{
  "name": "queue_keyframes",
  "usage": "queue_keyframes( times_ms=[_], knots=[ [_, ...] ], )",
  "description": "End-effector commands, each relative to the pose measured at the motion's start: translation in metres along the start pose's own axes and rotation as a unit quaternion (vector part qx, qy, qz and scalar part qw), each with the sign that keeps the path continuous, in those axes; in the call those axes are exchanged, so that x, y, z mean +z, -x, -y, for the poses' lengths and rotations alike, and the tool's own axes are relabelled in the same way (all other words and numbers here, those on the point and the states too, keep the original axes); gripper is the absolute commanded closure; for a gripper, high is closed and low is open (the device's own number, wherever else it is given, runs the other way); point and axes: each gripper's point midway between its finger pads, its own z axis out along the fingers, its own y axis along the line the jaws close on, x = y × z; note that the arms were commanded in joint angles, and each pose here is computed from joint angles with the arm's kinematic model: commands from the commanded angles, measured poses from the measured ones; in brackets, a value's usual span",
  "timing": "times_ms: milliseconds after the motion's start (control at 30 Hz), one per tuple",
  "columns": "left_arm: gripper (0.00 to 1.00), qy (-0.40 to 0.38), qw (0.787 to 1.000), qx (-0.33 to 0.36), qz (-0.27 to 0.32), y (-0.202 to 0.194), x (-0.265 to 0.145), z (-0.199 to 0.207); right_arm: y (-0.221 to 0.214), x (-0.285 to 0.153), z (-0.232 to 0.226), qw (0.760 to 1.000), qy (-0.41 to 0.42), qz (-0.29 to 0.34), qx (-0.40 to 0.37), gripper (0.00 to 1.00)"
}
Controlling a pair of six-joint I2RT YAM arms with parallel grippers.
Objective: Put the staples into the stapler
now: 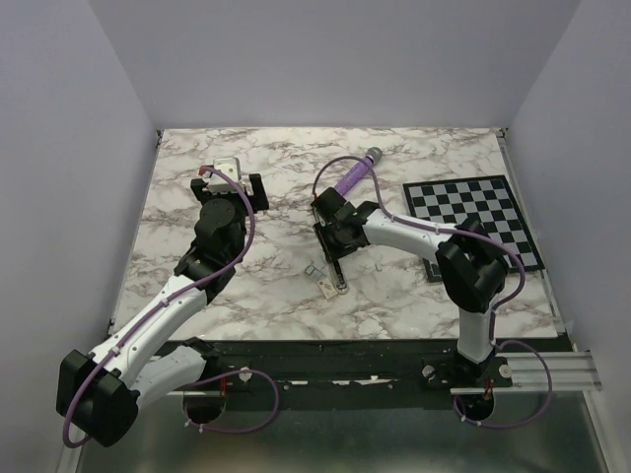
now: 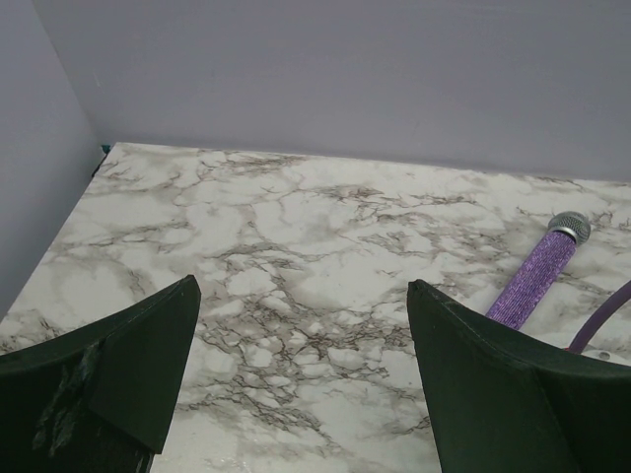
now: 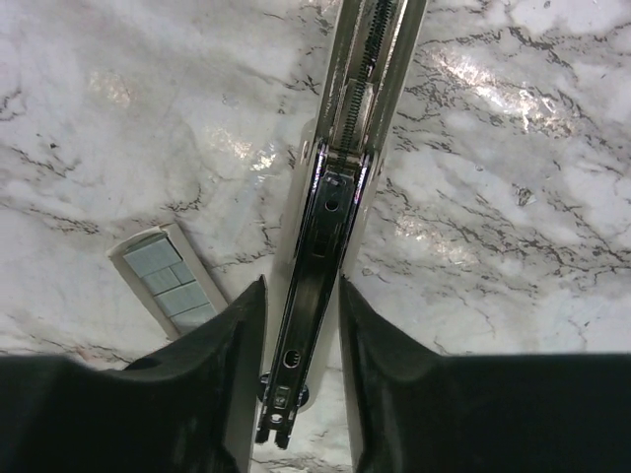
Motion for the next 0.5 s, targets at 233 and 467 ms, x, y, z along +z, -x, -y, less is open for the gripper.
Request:
queue_keyframes(
  times_ms=[233, 467],
  knots=[
    [0.07, -0.012, 1.000, -0.015, 0.020, 0.016, -0.006, 0.002, 0.038, -0.083, 0.016, 0.991, -0.035, 0.117, 0.057, 0.29],
    [0.07, -0.001, 0.999, -0.022, 0.042, 0.029, -0.014, -0.007, 0.023, -0.104, 0.038, 0.975, 0.030, 0.172, 0.135, 0.17]
  ],
)
